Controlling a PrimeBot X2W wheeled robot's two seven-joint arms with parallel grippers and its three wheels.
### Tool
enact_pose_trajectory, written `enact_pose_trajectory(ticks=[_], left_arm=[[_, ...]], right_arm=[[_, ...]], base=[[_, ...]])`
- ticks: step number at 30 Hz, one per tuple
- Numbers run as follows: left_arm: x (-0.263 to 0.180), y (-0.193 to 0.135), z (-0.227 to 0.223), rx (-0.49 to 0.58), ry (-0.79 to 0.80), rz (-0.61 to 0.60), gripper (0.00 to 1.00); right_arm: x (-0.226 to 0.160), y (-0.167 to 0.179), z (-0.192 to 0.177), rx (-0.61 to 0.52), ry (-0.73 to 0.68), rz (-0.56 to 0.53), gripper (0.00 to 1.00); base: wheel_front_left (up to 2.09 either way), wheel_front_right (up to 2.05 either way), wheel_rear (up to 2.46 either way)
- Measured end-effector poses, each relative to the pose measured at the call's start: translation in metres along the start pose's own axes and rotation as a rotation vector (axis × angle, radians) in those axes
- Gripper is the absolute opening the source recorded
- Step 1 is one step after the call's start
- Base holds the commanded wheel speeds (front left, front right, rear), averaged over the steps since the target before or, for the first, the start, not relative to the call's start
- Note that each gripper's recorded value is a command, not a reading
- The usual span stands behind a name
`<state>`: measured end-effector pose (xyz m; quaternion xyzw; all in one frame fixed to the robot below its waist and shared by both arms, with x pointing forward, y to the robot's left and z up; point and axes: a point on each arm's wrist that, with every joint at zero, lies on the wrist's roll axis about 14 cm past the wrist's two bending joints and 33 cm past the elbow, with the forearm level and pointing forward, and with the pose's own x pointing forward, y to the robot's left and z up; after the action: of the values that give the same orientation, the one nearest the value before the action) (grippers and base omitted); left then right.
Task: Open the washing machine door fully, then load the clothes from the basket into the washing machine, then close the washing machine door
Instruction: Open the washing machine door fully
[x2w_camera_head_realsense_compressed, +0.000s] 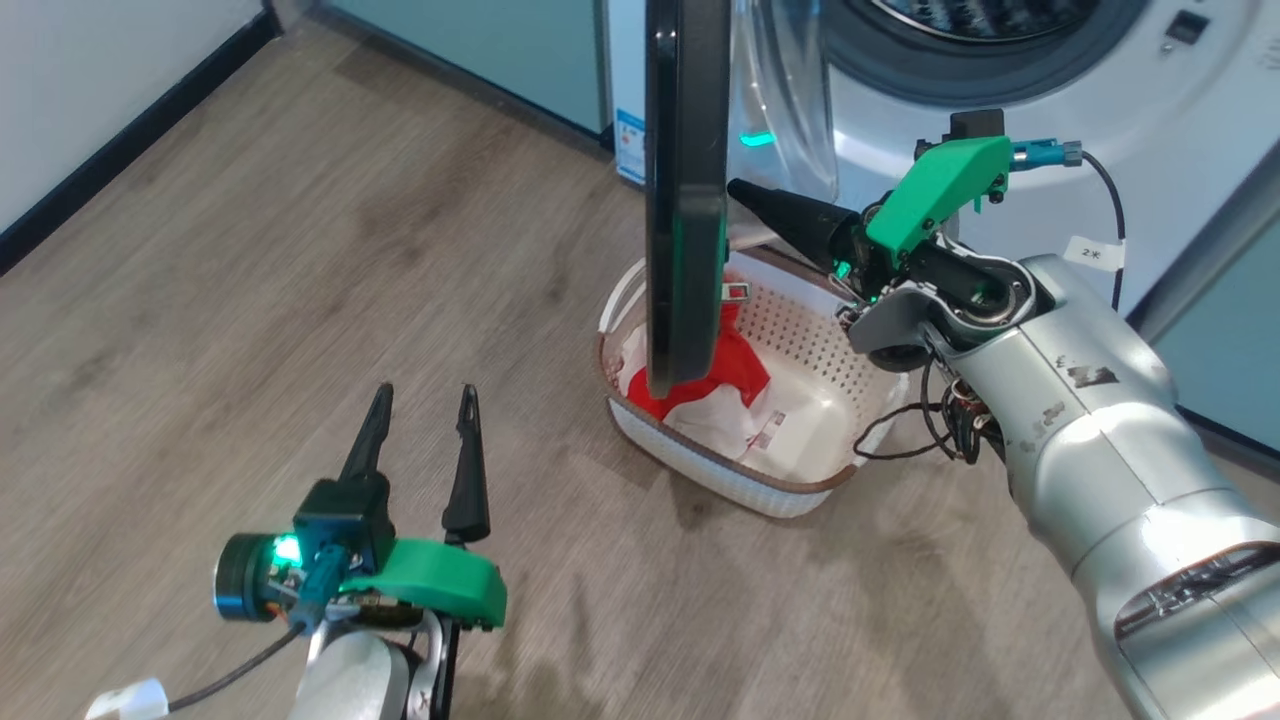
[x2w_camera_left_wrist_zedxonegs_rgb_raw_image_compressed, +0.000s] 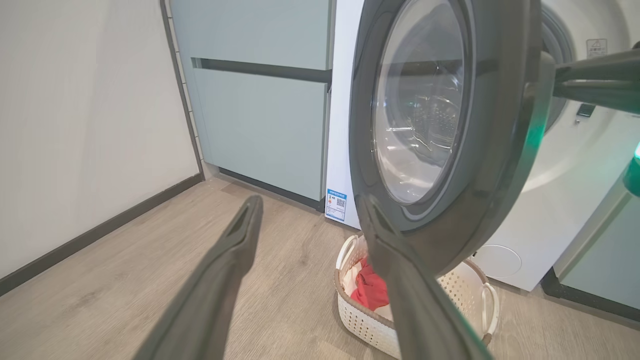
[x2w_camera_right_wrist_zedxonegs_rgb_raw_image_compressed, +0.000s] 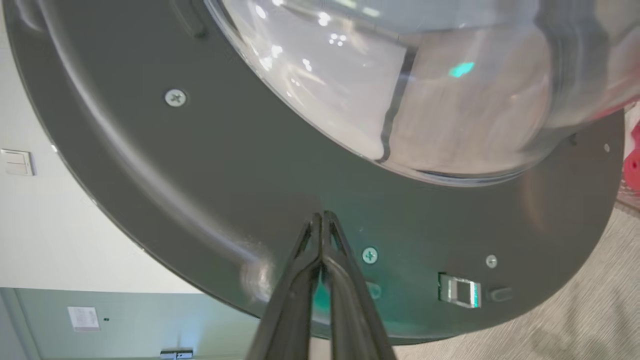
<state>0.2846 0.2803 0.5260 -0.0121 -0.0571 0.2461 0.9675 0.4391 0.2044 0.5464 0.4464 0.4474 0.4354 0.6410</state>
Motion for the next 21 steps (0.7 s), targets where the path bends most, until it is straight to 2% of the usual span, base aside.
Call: enact_pose_trajectory(ticks=[3,5,13,15,16,21], left_arm=[[-0.001,-0.004,-0.001,-0.002,-0.001,-0.018,1.0],[0.0,-0.006,0.001,-0.004,-0.009,-0.026,1.0],[0.006,-0.013,0.009,-0.015,-0.043,-0.062,1.0],[0.007,-0.017,0.01,-0.013,-0.049,-0.081,1.0],[0.007,-0.02,0.011,-0.019,-0.052,-0.095,1.0],[0.009,-0.023,0.01,-0.023,-0.052,-0.109,1.0]], right_arm=[[-0.007,0.003,0.007,-0.038,-0.051,-0.01,0.0],[-0.015,0.001,0.012,-0.121,-0.089,-0.035,0.0],[-0.062,-0.032,0.015,-0.612,-0.265,-0.165,0.0],[-0.076,-0.034,0.017,-0.722,-0.336,-0.164,0.0],[-0.09,-0.033,0.021,-0.785,-0.427,-0.151,0.0],[-0.129,-0.047,0.03,-0.846,-0.563,-0.193,0.0]], base=[[0.0,0.0,0.0],[0.0,0.0,0.0],[0.0,0.0,0.0],[0.0,0.0,0.0],[0.0,0.0,0.0],[0.0,0.0,0.0]])
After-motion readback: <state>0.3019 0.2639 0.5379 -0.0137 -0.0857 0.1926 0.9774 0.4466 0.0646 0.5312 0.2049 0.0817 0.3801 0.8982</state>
